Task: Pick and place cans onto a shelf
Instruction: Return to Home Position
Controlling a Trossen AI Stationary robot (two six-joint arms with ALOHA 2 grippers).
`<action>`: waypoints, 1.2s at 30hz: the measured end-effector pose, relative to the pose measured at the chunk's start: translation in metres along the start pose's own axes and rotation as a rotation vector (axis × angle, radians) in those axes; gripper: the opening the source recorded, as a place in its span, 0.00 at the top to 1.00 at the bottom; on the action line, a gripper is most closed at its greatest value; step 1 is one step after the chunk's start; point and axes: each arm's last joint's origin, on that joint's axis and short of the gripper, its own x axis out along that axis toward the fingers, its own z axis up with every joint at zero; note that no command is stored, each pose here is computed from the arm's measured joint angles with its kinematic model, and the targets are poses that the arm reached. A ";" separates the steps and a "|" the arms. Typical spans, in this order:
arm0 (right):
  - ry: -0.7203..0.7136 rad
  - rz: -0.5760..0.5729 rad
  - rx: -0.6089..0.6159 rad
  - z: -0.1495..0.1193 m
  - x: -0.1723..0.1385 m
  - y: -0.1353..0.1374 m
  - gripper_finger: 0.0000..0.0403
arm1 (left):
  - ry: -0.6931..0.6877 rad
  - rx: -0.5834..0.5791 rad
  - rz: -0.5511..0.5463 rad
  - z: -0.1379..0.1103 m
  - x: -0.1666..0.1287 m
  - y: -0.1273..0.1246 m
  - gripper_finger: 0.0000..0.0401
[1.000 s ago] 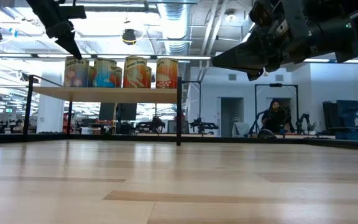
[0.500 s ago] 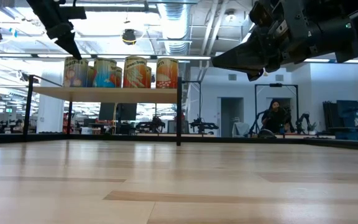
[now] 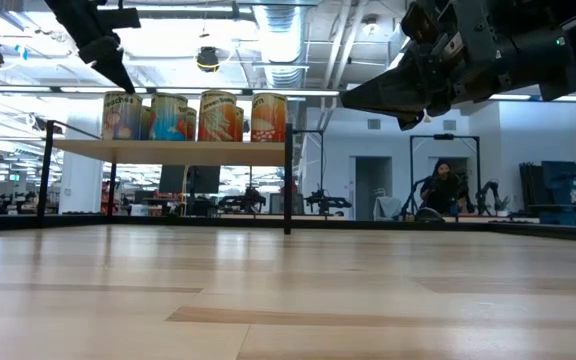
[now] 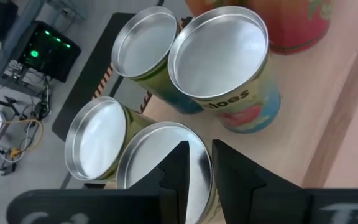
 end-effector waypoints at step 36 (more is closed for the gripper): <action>0.000 -0.012 -0.052 0.001 0.002 -0.009 0.97 | -0.744 -0.196 -0.497 -0.066 -0.024 -0.078 1.00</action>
